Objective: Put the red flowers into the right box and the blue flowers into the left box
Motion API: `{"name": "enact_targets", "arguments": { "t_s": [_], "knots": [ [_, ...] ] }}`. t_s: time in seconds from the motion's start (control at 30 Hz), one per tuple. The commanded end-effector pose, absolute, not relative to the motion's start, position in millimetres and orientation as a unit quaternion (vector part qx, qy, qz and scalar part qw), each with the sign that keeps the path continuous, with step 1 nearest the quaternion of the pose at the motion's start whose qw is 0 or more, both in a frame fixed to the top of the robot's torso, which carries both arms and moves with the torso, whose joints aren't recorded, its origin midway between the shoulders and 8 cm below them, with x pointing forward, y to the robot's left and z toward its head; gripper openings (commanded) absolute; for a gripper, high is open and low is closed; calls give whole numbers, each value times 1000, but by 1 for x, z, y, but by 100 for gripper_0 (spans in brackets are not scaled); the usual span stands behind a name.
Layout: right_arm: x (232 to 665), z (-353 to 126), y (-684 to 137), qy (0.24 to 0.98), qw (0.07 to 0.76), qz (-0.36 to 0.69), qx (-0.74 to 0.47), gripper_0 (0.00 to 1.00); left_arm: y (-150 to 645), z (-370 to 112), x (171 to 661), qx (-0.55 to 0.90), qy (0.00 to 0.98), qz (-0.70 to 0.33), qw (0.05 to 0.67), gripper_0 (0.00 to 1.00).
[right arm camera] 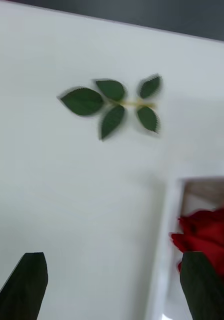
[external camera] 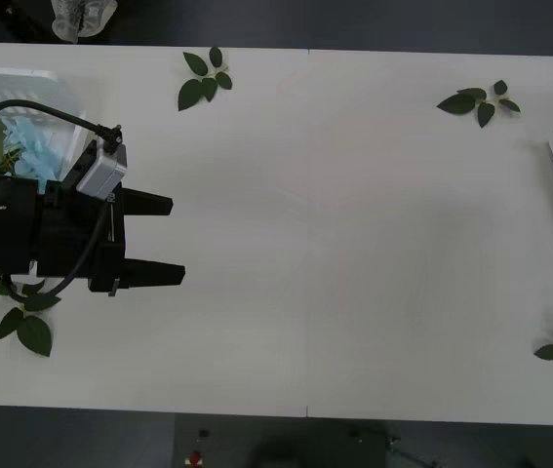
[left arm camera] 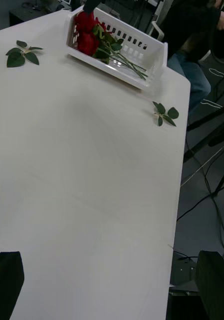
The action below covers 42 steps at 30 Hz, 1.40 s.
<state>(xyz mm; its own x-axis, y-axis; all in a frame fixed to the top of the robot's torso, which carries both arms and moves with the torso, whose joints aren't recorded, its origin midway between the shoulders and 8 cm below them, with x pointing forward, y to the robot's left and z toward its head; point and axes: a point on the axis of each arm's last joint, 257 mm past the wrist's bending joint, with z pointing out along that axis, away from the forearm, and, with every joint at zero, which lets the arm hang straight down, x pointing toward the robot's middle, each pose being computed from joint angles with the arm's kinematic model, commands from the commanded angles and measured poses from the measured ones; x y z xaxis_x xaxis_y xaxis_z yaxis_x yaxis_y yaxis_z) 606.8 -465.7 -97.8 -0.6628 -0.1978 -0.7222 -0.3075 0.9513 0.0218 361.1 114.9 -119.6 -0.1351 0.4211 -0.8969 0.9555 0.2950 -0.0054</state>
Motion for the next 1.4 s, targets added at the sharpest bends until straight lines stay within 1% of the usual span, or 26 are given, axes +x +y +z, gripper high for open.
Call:
{"name": "enact_targets", "arguments": {
  "t_s": [0.03, 0.1, 0.17, 0.27, 0.37, 0.57, 0.73, 0.93, 1.13, 1.27, 1.4],
  "knots": [
    [587, -71, -447, 870, 401, 80, -276, 78, 118, -116, 358, 519, 674, -301, 431, 100],
    [580, -67, -421, 847, 406, 105, -326, 78, 118, -116, 358, 519, 674, -301, 431, 100],
    [572, -63, -395, 833, 408, 141, -347, 78, 118, -116, 358, 519, 674, -301, 431, 100],
    [551, -63, -351, 804, 404, 198, -389, 78, 118, -116, 358, 519, 674, -301, 431, 100],
    [520, -75, -286, 760, 398, 257, -445, 78, 118, -116, 358, 519, 674, -301, 431, 100],
    [476, -103, -195, 694, 420, 283, -512, 78, 118, -116, 358, 519, 674, -301, 431, 100],
    [441, -114, -129, 639, 424, 279, -577, 78, 118, -116, 358, 519, 674, -301, 431, 100],
    [416, -119, -74, 587, 426, 281, -628, 77, 118, -116, 358, 519, 674, -301, 431, 100],
    [395, -121, -48, 559, 418, 297, -652, 77, 118, -116, 358, 519, 674, -301, 431, 100],
    [393, -123, -39, 556, 420, 301, -651, 77, 118, -116, 358, 519, 674, -301, 431, 100],
    [404, -127, -29, 566, 438, 295, -633, 78, 118, -116, 358, 519, 674, -301, 431, 100]
  ]
}}
